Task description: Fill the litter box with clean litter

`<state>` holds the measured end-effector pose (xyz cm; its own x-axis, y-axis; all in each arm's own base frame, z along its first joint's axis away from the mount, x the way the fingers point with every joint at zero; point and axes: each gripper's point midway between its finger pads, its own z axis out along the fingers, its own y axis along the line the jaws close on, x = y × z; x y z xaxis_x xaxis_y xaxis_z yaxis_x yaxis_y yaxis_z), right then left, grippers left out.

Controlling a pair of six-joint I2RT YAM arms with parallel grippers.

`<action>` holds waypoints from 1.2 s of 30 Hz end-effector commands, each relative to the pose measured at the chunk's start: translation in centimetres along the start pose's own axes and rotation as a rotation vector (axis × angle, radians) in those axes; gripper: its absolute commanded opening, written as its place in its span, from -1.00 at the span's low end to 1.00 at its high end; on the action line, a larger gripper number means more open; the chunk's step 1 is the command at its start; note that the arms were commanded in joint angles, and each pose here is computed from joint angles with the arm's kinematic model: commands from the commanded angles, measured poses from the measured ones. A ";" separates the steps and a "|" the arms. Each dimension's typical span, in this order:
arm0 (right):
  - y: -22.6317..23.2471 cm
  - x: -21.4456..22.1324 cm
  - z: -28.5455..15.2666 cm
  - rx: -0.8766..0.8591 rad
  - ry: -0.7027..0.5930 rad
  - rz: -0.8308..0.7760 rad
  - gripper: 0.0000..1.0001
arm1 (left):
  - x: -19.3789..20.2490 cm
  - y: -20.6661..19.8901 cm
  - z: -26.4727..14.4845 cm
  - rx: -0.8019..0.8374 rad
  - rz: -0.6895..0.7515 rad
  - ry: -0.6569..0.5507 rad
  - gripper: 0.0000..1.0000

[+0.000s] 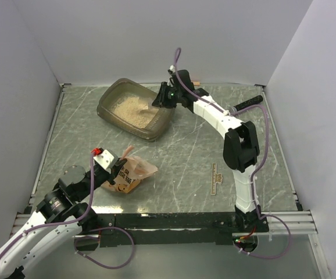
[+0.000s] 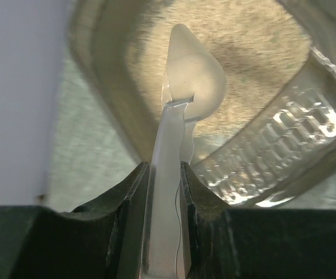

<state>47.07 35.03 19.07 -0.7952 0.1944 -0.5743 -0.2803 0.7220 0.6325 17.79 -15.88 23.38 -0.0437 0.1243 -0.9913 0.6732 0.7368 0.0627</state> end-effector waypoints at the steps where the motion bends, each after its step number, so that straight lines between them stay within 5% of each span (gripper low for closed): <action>1: -2.3 1.8 -1.2 0.239 0.037 -0.233 -1.00 | -2.8 -0.5 0.0 0.028 -0.029 -0.101 -0.98; 11: 1.4 1.4 -3.8 0.300 -0.021 -0.443 -1.00 | -2.9 -0.5 -0.1 0.026 -0.029 -0.105 -0.98; 23: 6.2 2.1 -16.4 0.172 -0.129 -0.417 -1.00 | -2.9 -0.5 -0.1 0.024 -0.030 -0.105 -0.98; 36: 8.2 14.1 -27.8 -0.151 0.153 -0.353 -1.00 | -3.3 0.2 -0.5 -0.015 -0.032 -0.122 -0.98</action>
<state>23.59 25.27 30.28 -0.6478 -0.1088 -0.7540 -0.5653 0.7321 0.3801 17.88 -15.57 23.61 -0.0368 0.1176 -0.9924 0.6606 0.7480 0.0642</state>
